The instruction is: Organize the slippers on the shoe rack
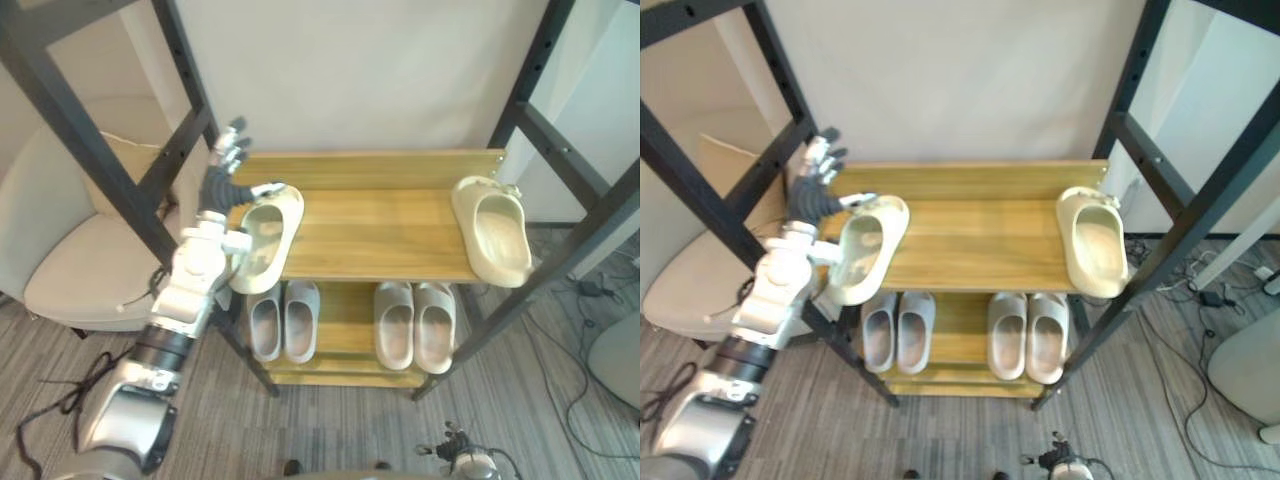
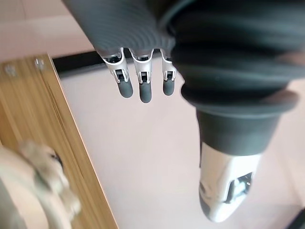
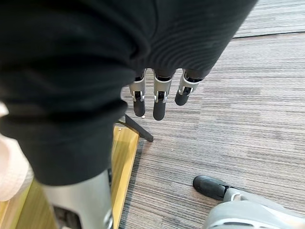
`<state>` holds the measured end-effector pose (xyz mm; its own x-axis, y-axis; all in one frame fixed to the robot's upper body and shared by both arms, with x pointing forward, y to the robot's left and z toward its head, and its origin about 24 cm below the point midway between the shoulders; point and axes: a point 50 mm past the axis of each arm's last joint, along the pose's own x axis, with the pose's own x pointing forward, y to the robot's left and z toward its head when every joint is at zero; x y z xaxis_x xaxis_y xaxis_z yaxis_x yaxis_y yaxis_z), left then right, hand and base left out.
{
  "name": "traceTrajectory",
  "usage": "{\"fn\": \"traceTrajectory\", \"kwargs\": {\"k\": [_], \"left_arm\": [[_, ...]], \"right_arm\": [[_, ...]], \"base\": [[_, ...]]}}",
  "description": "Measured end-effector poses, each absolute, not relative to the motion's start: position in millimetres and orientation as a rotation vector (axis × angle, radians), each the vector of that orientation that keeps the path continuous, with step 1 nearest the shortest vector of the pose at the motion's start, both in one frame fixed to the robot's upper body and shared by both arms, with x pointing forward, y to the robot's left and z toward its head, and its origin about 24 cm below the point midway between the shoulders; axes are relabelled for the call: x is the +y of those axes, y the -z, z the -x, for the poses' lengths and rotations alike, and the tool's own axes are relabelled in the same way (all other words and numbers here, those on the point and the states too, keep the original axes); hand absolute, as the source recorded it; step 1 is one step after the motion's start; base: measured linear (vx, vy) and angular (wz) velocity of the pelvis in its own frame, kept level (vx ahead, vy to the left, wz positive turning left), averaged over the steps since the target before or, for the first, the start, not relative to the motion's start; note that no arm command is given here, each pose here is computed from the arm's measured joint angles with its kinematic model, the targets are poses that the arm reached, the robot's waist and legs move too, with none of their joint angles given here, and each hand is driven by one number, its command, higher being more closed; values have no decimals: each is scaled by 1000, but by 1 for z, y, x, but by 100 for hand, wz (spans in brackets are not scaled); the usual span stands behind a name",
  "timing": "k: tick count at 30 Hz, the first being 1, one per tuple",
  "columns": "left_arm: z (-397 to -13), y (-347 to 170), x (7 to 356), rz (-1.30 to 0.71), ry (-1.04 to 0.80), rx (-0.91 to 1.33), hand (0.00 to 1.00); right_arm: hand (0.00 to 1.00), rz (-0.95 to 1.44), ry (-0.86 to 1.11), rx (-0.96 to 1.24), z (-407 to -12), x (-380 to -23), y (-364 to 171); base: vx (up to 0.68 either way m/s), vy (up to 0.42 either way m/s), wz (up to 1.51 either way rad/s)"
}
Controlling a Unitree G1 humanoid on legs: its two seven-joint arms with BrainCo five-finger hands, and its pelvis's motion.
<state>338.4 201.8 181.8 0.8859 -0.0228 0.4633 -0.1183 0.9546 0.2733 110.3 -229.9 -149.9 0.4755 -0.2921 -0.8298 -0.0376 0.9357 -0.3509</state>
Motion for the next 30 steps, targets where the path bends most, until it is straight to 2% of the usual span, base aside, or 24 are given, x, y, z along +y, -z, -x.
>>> {"fn": "traceTrajectory", "kwargs": {"k": [11, 30], "left_arm": [[-344, -179, 214, -384, -87, -439, 0], [-347, -168, 224, -689, -121, -372, 0]], "right_arm": [[0, 303, 182, 1067, -110, -230, 150], [0, 290, 187, 1053, -105, -229, 150]], "base": [[-11, -1, -3], [-7, -2, -4]]}}
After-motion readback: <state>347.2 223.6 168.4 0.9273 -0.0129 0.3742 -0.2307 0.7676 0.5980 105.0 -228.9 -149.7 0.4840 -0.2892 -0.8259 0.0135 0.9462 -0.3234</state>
